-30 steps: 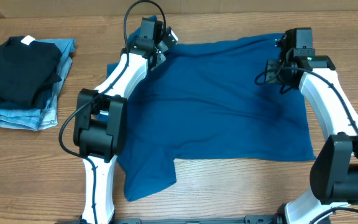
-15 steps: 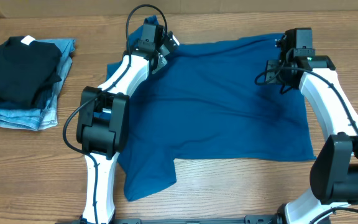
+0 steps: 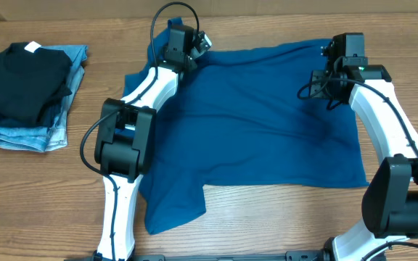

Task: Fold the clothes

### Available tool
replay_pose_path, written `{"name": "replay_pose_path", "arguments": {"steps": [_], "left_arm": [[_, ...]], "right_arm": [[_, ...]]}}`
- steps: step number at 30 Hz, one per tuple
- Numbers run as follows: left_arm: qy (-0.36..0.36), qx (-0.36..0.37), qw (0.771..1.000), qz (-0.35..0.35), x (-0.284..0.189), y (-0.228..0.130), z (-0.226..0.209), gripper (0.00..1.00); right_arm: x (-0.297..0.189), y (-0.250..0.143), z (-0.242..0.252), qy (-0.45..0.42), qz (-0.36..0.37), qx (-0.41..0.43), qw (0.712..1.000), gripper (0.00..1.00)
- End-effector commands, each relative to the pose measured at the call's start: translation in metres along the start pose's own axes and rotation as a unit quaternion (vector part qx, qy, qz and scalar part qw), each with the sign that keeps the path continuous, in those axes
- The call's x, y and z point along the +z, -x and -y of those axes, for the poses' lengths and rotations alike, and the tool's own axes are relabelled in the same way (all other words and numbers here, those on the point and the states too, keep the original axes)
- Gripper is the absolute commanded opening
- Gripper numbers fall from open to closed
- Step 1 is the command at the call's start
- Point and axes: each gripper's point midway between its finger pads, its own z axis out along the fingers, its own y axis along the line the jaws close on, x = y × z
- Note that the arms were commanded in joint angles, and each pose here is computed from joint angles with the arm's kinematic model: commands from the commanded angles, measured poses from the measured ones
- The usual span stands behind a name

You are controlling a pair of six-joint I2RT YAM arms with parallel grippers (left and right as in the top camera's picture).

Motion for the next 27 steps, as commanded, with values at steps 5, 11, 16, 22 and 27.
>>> {"name": "replay_pose_path", "arguments": {"steps": [5,11,16,22,27], "left_arm": [[0.065,-0.011,0.997,0.027,-0.005,0.028,-0.024,0.13],[0.070,-0.019,0.995,0.066,-0.007,0.045,-0.030,0.09],[0.076,-0.046,0.989,0.115,-0.011,0.062,-0.040,0.14],[0.060,-0.095,0.980,0.163,-0.009,0.069,-0.050,0.19],[0.068,-0.138,0.972,0.179,0.006,0.062,-0.051,0.22]], "right_arm": [[-0.003,0.004,-0.003,0.010,0.007,0.003,1.000,0.41],[-0.003,0.010,-0.004,0.011,0.018,0.003,1.000,0.40],[-0.003,0.010,-0.004,0.011,0.018,0.003,1.000,0.39],[-0.003,0.010,-0.004,0.011,0.018,0.003,1.000,0.39],[-0.003,0.011,-0.004,0.012,0.020,0.003,1.000,0.39]]}}
